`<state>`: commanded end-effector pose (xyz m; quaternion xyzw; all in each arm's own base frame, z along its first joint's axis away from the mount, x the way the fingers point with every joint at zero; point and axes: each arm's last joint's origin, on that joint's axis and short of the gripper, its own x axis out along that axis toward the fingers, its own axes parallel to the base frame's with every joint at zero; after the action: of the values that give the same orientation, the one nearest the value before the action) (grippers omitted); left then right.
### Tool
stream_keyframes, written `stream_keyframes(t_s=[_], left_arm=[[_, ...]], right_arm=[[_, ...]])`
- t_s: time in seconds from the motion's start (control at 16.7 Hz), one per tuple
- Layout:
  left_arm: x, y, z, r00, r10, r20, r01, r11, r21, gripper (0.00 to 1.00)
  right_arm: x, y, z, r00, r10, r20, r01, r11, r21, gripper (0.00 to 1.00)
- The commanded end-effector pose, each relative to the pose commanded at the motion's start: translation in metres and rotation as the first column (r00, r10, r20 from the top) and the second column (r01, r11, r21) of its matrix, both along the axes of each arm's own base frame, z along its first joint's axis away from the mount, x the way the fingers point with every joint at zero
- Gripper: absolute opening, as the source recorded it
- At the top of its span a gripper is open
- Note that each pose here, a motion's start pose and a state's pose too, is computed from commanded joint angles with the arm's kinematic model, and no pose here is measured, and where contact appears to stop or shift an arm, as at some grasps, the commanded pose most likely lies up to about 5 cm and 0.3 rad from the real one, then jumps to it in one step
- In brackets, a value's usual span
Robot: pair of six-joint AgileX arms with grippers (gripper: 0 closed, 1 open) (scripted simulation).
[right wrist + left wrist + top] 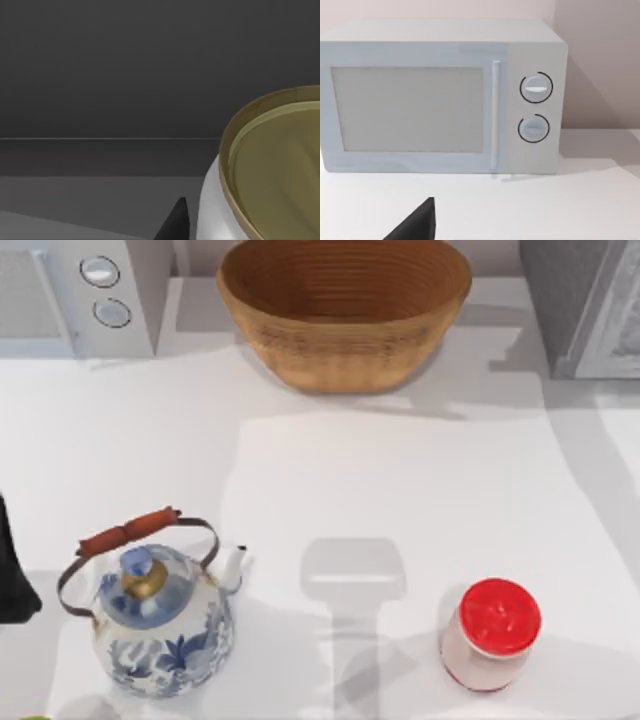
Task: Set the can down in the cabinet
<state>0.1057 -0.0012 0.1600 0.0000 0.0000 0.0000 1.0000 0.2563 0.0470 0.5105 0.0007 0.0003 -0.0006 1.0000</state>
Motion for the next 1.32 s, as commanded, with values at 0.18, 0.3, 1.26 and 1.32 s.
stream_keyframes(t_s=[0.18,0.3,1.26,1.32], left_arm=[[0.000,0.000,0.000,1.000,0.000,0.000,0.000,1.000,0.000,1.00],[0.000,0.000,0.000,1.000,0.000,0.000,0.000,1.000,0.000,1.00],[0.000,0.000,0.000,1.000,0.000,0.000,0.000,1.000,0.000,1.00],[0.000,0.000,0.000,1.000,0.000,0.000,0.000,1.000,0.000,1.00]], right_arm=[[0.002,0.000,0.000,1.000,-0.001,-0.003,0.001,1.000,0.003,0.00],[0.013,0.002,0.003,1.000,0.004,-0.013,-0.004,1.000,0.006,0.00],[0.149,0.000,0.018,1.000,0.004,-0.011,-0.004,1.000,-0.002,0.00],[0.149,-0.002,0.019,1.000,0.000,-0.004,0.000,1.000,0.001,0.00]])
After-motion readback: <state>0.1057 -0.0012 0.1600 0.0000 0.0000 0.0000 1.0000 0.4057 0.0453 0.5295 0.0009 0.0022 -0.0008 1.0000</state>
